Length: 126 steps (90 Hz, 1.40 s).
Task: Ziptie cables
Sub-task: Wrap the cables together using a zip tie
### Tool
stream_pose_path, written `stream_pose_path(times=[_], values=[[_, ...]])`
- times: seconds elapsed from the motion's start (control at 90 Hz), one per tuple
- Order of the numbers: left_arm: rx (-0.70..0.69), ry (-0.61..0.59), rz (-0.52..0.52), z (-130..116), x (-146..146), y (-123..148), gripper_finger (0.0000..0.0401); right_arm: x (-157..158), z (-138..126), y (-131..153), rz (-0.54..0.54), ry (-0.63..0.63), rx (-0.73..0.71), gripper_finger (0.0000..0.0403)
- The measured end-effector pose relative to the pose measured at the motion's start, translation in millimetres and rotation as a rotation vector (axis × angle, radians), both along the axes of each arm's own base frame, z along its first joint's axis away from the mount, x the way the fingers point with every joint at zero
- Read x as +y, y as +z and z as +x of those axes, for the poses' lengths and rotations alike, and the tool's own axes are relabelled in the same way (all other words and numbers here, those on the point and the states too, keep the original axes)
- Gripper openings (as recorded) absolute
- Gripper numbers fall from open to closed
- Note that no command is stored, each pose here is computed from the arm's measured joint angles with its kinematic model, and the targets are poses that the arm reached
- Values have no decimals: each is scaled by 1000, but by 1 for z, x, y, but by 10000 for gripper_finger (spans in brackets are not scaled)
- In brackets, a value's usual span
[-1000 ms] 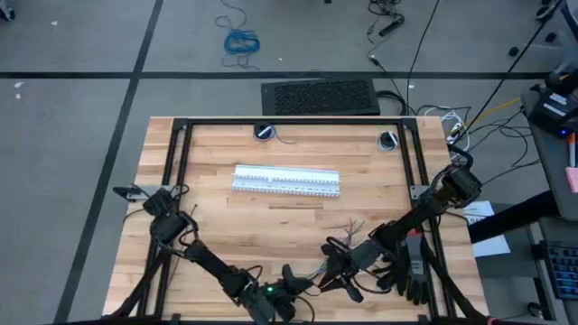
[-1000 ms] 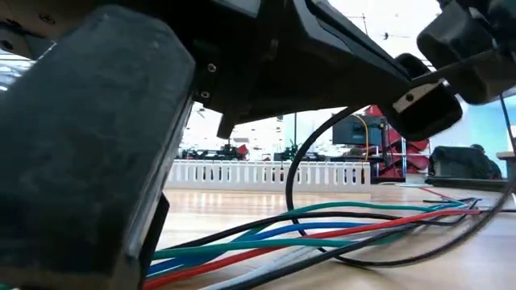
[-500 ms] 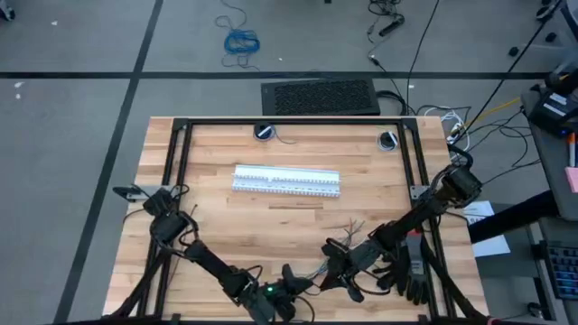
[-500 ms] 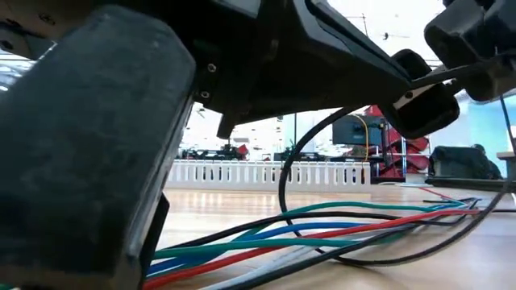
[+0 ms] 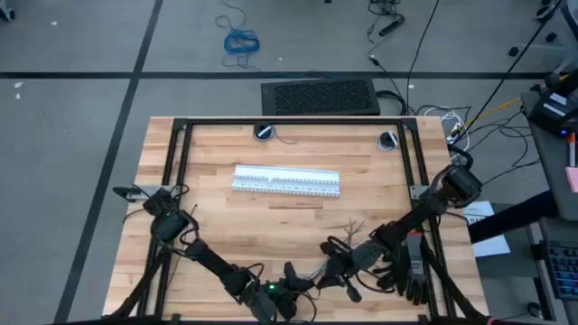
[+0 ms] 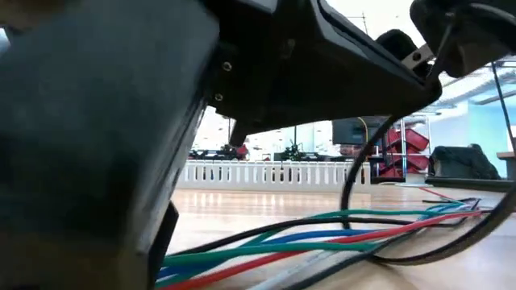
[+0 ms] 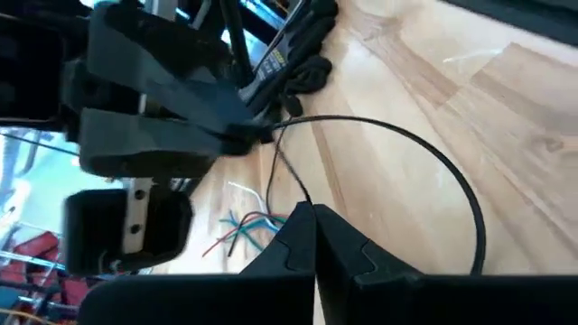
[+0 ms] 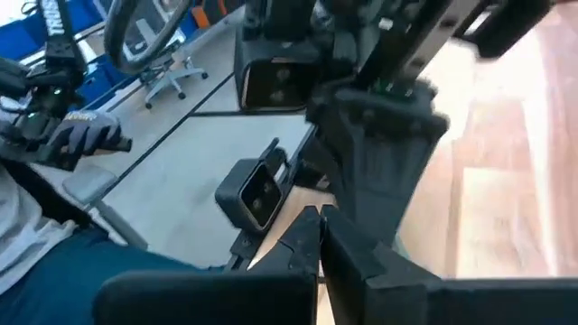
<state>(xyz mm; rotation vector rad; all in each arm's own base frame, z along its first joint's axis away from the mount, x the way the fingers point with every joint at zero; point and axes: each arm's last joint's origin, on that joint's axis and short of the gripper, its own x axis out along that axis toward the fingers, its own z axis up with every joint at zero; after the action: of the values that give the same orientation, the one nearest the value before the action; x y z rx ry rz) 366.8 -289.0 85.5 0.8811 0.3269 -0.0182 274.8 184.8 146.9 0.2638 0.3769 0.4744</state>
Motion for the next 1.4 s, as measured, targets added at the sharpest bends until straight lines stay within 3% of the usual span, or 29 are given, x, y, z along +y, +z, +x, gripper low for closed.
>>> stream_pose_path(times=[0.133,0.444,0.611,0.789,0.844,0.911,0.956,1.033,1.189,1.4], values=[[-9,1,-95,0,-1,0,0,0,4,2,-52,-53,-11,0],[12,17,-66,-4,-4,-2,0,-1,10,8,-109,-112,-53,0],[-114,282,-170,-12,-4,1,0,1,7,2,-165,-147,-16,0],[-245,490,-127,-27,-9,3,19,2,4,0,-205,-141,-6,0],[-339,582,-213,-28,-8,6,31,2,5,1,-208,-156,-15,0],[-443,628,-404,-26,-9,13,44,0,6,1,-215,-221,-25,0],[-477,625,-500,-23,-10,18,51,-2,6,2,-223,-281,-38,0],[-445,551,-562,-19,-14,22,63,-4,8,5,-241,-383,-75,0],[-417,551,-530,-13,-8,21,88,-6,9,8,-255,-451,-106,0],[-491,694,-436,-11,1,22,115,-6,9,9,-229,-476,-106,0]])
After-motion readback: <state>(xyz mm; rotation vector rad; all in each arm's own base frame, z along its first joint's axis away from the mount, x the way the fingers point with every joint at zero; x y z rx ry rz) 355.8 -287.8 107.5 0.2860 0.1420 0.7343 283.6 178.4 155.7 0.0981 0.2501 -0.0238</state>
